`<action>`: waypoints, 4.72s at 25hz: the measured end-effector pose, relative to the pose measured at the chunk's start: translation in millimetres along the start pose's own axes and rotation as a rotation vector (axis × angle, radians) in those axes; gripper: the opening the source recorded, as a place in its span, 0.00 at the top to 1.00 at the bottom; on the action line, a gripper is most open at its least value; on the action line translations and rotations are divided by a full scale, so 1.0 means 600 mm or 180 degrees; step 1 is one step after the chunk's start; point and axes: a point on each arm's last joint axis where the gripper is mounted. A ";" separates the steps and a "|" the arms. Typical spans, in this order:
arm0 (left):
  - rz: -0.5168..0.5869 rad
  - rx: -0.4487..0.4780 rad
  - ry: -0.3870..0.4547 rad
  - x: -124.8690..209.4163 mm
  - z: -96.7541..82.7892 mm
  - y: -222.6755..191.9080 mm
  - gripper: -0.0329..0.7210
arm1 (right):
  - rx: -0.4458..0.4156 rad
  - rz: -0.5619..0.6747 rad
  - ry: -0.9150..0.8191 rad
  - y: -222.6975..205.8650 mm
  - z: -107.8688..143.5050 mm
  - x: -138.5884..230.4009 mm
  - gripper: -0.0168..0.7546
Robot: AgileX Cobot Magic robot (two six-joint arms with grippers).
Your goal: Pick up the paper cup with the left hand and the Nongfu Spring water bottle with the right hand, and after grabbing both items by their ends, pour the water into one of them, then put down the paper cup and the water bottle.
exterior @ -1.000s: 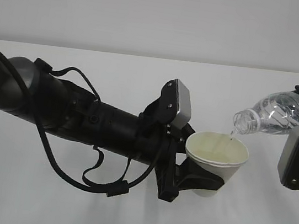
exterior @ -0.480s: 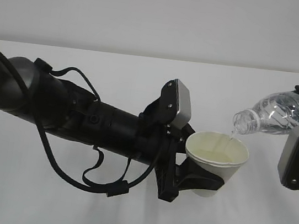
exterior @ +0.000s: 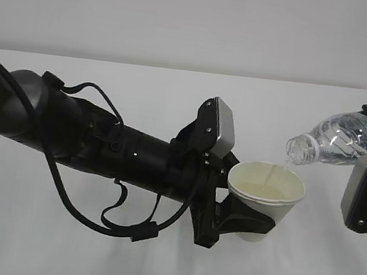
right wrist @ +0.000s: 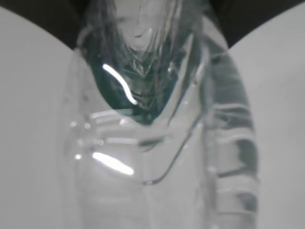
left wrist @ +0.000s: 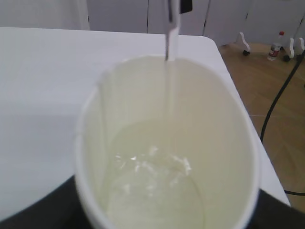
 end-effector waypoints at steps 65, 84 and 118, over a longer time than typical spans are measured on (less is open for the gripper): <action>0.0004 -0.0014 0.0007 0.000 0.001 0.000 0.39 | 0.0007 -0.0001 0.0034 0.000 0.000 0.000 0.53; 0.0041 -0.0030 0.0017 0.004 0.002 -0.001 0.39 | -0.0001 -0.0041 0.0080 0.000 0.000 -0.002 0.53; -0.0051 -0.0181 0.0161 0.000 0.009 -0.001 0.39 | -0.0003 0.0004 -0.1052 0.000 0.000 0.000 0.53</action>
Point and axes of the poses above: a point on each arm's last joint axis where the gripper is mounted, y pointing back along that axis away from the gripper, z along the wrist's bending axis when the last joint is at zero, x = y × z, and after that the axes turned 5 degrees about -y, right-handed
